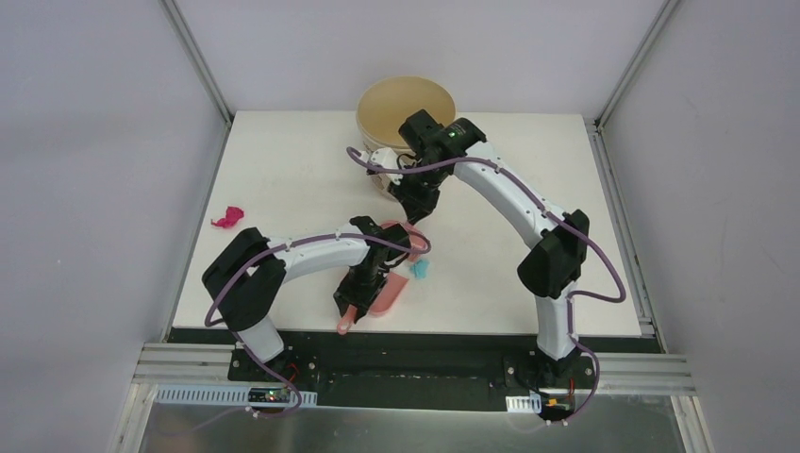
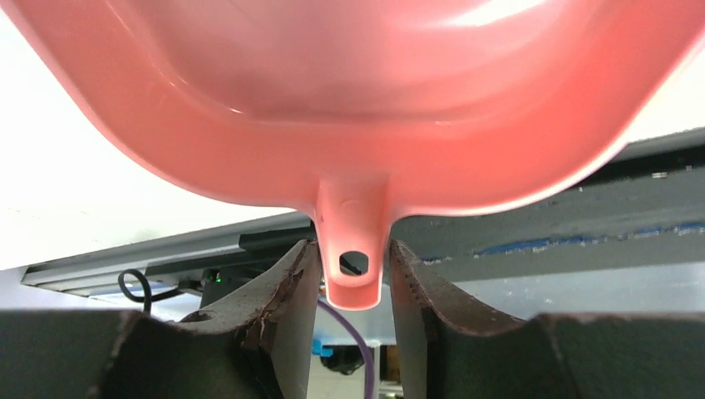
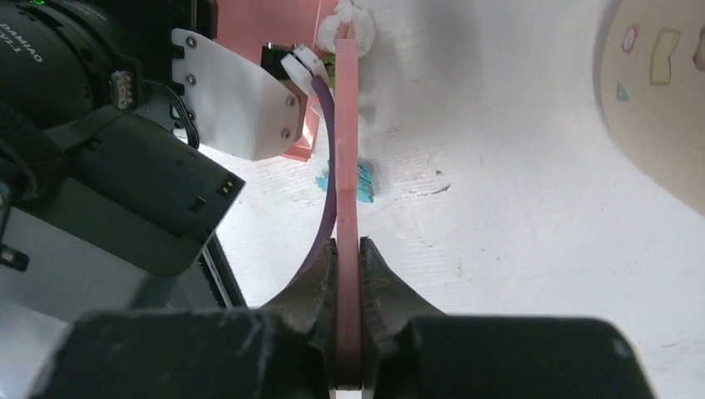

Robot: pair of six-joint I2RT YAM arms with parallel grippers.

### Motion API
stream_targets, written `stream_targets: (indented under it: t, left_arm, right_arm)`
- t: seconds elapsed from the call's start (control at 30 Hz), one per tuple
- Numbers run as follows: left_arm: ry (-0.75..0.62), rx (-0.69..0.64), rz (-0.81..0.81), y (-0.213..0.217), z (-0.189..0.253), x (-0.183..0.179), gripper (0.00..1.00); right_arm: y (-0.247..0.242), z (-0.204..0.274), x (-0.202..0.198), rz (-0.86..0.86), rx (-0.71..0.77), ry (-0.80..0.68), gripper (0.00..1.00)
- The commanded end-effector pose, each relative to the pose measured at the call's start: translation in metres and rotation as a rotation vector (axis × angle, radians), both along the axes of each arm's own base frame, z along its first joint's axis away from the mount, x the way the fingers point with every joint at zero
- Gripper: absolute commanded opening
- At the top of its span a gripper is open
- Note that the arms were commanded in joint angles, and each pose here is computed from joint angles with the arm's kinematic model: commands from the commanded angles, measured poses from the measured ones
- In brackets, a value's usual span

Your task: Sweep away the paper scraps from the table

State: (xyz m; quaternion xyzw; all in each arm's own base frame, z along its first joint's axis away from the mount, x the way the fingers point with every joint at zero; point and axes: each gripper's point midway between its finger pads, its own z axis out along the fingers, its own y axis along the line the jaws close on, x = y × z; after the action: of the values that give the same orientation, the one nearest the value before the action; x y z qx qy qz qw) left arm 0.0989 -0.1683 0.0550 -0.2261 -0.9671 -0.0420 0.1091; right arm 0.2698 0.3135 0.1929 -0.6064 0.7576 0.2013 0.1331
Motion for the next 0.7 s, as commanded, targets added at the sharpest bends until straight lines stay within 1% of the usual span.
stream_targets:
  t: [0.0,0.07,0.1,0.13,0.2,0.3,0.47,0.53,0.67]
  left_arm:
    - [-0.134,-0.052,0.039,-0.010,-0.005,0.013,0.38]
    - [-0.183,-0.064,0.031,-0.010,-0.007,0.014,0.41]
    - [-0.206,-0.072,0.032,-0.009,-0.007,0.015,0.44]
    - [-0.223,-0.080,0.035,-0.009,-0.007,0.015,0.45]
    - [-0.232,-0.086,0.041,-0.006,-0.009,0.013,0.46]
    - [-0.201,-0.085,0.042,-0.004,-0.017,0.006,0.46]
    - [-0.175,-0.094,0.035,-0.008,-0.021,-0.001,0.33]
    - [-0.141,-0.089,0.053,-0.009,-0.015,-0.007,0.27]
    - [-0.059,-0.029,0.068,-0.004,0.001,-0.019,0.13]
  right_arm:
    - [-0.013,0.048,-0.006,-0.097,0.075,-0.031,0.00]
    - [-0.019,0.057,-0.004,-0.123,0.092,-0.051,0.00]
    - [-0.021,0.062,-0.004,-0.131,0.103,-0.060,0.00]
    - [-0.025,0.064,-0.002,-0.146,0.106,-0.073,0.00]
    - [-0.033,0.068,0.002,-0.176,0.103,-0.110,0.00]
    - [-0.050,0.054,0.009,-0.233,0.042,-0.163,0.00]
    - [-0.072,0.031,0.027,-0.359,-0.035,-0.263,0.00]
    - [-0.077,0.021,0.029,-0.384,-0.057,-0.271,0.00]
    - [-0.080,0.010,0.034,-0.429,-0.083,-0.277,0.00]
